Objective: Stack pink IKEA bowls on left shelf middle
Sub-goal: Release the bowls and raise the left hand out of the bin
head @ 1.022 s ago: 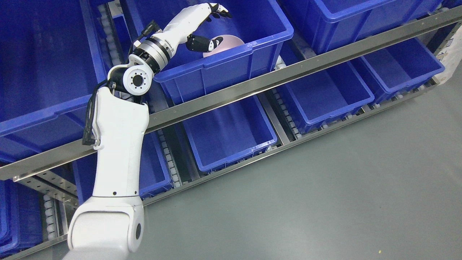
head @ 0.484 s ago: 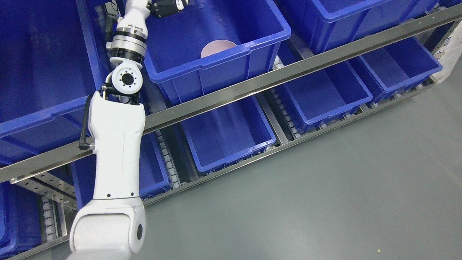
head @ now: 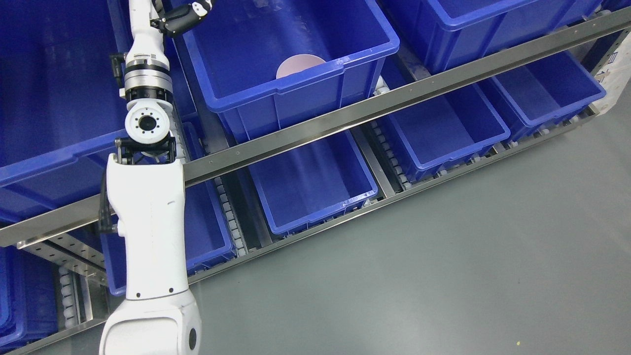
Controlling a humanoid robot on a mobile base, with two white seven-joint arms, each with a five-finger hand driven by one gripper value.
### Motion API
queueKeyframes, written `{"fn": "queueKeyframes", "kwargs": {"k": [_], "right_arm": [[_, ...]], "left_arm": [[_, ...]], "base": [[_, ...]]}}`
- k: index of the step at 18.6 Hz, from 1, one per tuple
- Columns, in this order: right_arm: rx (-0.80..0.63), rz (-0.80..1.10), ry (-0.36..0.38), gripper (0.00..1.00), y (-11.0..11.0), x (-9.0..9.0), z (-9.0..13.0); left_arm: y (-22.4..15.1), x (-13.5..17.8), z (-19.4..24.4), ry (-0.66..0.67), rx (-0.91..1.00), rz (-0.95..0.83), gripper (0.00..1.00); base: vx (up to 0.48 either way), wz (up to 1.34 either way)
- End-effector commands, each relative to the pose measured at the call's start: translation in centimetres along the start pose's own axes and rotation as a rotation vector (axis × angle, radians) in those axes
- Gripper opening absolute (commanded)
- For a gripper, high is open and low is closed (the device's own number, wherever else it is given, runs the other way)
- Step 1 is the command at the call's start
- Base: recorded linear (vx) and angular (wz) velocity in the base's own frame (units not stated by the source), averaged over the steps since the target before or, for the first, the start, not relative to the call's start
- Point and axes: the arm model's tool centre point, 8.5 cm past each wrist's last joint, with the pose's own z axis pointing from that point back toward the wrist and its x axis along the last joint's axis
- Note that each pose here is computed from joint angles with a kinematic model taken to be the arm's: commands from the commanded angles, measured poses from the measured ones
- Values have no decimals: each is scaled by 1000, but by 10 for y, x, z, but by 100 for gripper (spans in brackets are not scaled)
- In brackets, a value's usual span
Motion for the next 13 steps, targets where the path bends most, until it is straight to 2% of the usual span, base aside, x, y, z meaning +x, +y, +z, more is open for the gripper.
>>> {"fn": "queueKeyframes", "kwargs": {"k": [1,13], "right_arm": [[-18,1,0,100,-12,0,0],[-18,1,-1,100,-12,0,0]], "left_arm": [[21,37,13,-112,44,28,100],[20,35,13,-107,38,28,100]], "base": [[0,0],[-3,-59]]}}
